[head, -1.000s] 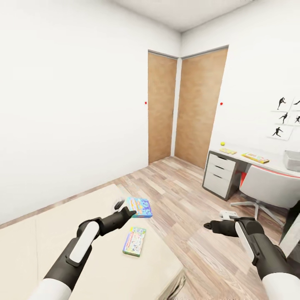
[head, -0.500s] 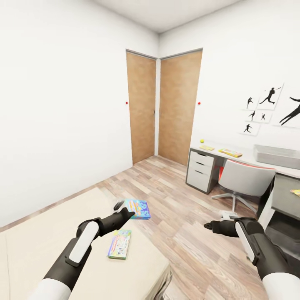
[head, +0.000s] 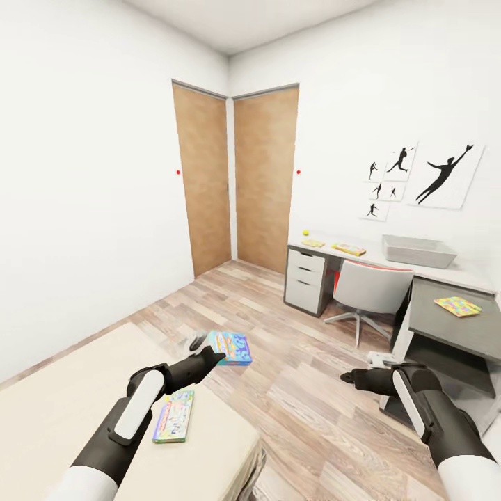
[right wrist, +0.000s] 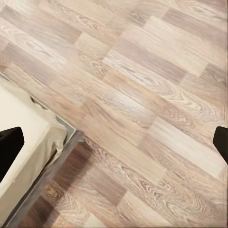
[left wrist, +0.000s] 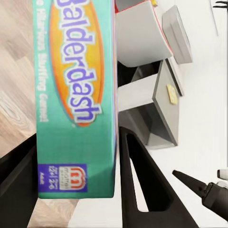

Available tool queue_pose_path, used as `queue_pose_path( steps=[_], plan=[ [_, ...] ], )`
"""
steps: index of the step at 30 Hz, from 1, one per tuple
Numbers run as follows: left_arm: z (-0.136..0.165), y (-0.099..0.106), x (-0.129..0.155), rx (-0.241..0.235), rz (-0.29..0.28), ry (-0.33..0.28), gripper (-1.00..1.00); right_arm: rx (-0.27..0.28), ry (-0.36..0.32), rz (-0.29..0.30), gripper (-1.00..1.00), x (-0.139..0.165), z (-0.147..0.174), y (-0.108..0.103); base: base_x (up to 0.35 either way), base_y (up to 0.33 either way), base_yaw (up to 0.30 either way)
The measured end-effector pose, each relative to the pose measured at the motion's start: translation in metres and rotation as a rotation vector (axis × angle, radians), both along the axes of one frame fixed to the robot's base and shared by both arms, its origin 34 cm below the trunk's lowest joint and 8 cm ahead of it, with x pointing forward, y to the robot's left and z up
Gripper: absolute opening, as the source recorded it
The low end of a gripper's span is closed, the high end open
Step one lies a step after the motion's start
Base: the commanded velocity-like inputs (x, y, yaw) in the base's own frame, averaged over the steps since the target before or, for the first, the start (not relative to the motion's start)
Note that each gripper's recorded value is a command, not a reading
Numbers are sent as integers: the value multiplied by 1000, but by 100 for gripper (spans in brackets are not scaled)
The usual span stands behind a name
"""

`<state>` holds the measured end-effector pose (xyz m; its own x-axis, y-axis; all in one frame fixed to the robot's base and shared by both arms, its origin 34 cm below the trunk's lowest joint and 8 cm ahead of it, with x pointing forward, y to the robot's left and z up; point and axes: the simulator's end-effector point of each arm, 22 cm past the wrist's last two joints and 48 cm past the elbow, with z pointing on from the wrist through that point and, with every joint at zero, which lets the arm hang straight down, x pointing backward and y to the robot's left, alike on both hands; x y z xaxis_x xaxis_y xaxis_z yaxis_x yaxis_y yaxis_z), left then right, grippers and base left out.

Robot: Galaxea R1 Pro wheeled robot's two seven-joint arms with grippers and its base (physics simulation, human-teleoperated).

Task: Put all the toys in the child's room - the three board games (two on the bed and one on the table), the two jigsaw puzzles on the table, and the tennis ball on the table - inside the toy box on the table in the child's room.

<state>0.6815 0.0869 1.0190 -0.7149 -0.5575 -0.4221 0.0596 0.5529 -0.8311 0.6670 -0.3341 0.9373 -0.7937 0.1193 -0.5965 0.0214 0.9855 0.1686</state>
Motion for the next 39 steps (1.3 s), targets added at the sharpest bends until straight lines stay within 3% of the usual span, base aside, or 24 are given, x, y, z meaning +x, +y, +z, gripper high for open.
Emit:
queue_pose_path(
  steps=[12, 18, 39],
  plan=[
    [1, 0, -1, -13, -4, -3, -100, -1, 0, 0, 100, 0, 0, 0, 0, 0, -288],
    [2, 8, -1, -40, 11, -11, -100, -2, 1, 4, 100, 0, 0, 1, 0, 0, -288],
    [-4, 29, 0, -56, 51, 3, -100, 17, 37, 16, 100, -3, -14, 15, 0, 0, -278]
  ],
)
